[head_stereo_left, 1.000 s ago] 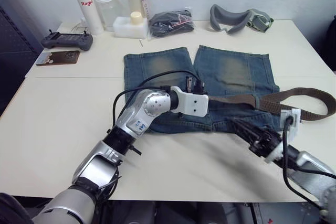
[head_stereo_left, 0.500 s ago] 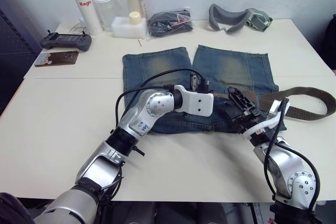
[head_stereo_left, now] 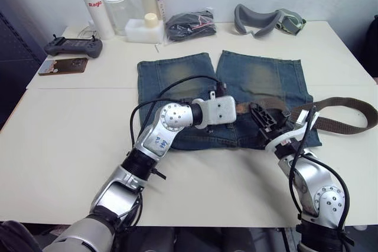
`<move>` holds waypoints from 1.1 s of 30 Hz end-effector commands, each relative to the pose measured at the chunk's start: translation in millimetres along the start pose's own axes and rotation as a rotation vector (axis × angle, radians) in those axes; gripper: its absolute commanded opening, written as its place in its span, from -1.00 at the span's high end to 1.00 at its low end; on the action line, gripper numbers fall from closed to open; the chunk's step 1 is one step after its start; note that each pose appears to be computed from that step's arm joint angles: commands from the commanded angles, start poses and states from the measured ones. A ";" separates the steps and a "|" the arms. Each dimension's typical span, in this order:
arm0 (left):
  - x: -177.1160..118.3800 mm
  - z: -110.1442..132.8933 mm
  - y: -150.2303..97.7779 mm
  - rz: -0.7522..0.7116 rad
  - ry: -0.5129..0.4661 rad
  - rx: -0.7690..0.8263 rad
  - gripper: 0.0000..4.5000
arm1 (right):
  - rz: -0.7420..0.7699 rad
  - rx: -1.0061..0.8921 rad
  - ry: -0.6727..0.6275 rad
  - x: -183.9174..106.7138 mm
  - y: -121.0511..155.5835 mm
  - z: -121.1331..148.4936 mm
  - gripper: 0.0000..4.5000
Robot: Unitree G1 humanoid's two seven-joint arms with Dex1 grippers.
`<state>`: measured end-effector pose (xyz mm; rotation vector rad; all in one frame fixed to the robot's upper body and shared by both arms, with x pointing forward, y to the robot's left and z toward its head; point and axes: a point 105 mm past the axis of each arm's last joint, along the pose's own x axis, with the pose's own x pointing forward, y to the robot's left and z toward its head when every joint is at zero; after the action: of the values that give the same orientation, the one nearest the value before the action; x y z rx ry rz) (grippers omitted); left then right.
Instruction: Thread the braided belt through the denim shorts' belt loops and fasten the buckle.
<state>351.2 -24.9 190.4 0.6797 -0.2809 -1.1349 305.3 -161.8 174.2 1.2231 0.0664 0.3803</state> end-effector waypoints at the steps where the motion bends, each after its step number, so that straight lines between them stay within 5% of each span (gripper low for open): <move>1: -29.1 3.3 32.3 0.063 -0.031 -0.187 -0.59 | 0.029 -0.162 -0.013 -3.7 2.5 11.4 1.00; 3: -40.8 -2.6 33.3 0.020 -0.006 -0.281 -0.98 | 0.036 -0.194 -0.011 -5.5 0.6 13.9 1.00; 14: -67.1 -10.6 37.2 0.030 0.032 -0.475 -0.98 | 0.059 -0.217 0.036 -2.7 -6.4 6.3 1.00; 33: -71.5 -21.4 29.9 0.028 0.076 -0.513 -0.98 | 0.136 -0.199 0.166 17.4 0.6 -31.5 1.00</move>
<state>359.1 55.0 194.5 0.2511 0.1019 -1.0833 315.2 -136.7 160.5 1.0129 0.0988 0.5399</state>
